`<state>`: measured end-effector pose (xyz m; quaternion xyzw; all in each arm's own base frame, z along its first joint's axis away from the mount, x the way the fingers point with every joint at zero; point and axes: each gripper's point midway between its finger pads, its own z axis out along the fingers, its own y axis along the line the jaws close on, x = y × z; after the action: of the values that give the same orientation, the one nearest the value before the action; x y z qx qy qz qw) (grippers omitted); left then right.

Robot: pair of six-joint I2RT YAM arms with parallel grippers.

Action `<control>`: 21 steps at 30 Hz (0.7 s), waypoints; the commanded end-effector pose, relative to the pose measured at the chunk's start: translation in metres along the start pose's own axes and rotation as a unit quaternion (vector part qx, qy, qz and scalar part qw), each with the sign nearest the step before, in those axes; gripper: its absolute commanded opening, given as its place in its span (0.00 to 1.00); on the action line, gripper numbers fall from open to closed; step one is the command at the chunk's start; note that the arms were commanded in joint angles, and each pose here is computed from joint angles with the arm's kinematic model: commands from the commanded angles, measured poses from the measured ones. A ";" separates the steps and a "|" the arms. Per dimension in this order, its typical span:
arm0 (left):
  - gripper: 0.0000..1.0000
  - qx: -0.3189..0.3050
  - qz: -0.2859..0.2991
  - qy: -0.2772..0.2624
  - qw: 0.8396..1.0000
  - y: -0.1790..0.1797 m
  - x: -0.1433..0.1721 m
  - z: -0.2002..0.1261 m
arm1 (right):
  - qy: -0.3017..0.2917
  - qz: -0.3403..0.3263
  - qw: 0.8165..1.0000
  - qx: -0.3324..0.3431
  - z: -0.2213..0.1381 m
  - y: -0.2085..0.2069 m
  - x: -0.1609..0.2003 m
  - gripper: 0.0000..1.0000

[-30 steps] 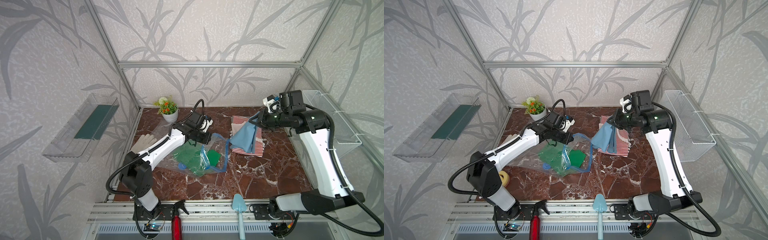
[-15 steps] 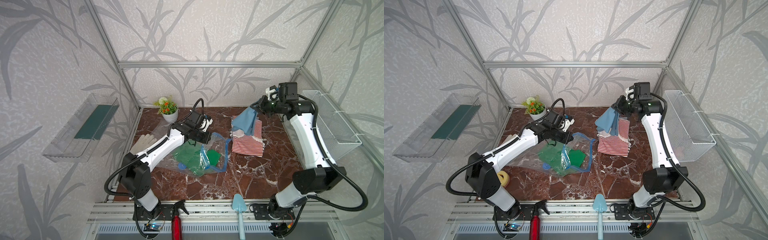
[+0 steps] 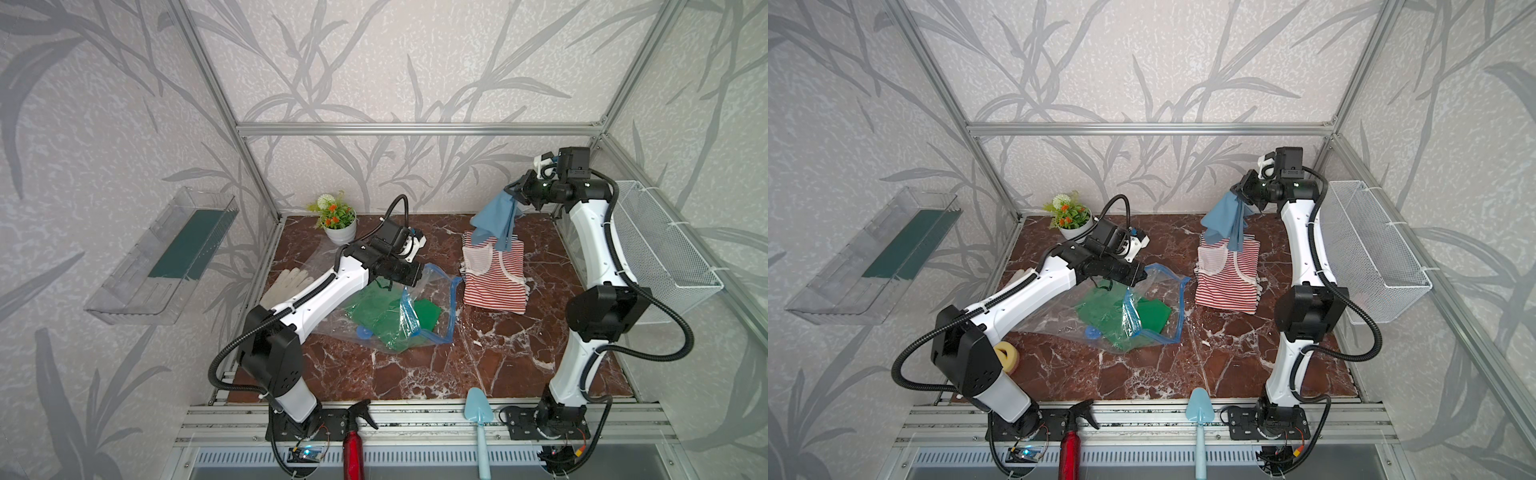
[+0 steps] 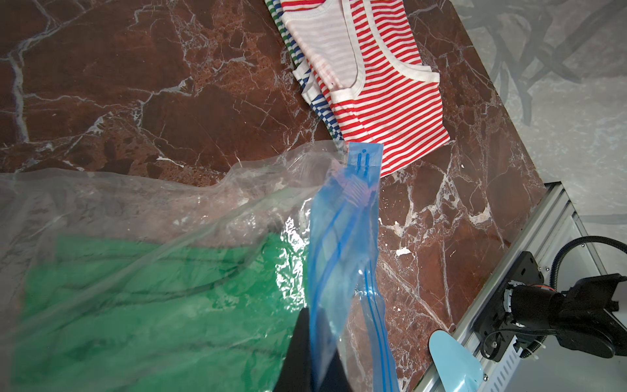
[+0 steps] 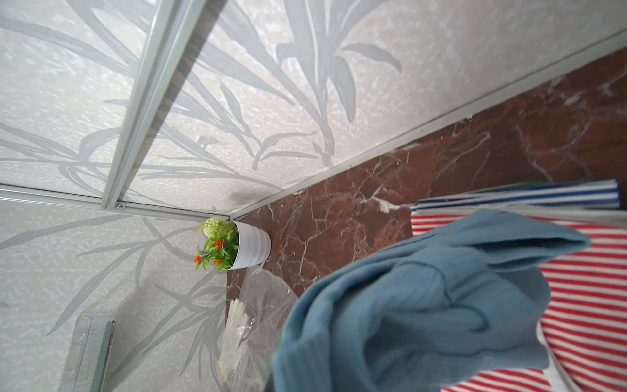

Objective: Take the tank top out of the vacuum bag
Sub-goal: Place the tank top on the tank top.

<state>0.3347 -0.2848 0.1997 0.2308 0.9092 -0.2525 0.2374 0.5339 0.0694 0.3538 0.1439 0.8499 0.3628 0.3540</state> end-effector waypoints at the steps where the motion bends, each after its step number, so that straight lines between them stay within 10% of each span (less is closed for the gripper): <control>1: 0.00 0.003 0.012 0.002 1.000 -0.002 -0.006 0.000 | -0.003 -0.031 0.999 -0.012 -0.006 0.014 -0.011 0.00; 21: 0.00 0.003 0.011 0.014 1.000 0.001 -0.003 0.007 | 0.103 -0.060 0.980 0.162 0.026 -0.090 0.062 0.00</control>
<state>0.3365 -0.2865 0.1859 0.2371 0.9143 -0.2448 0.2191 0.5228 0.0620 0.2103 0.1312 0.9395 0.2440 0.2015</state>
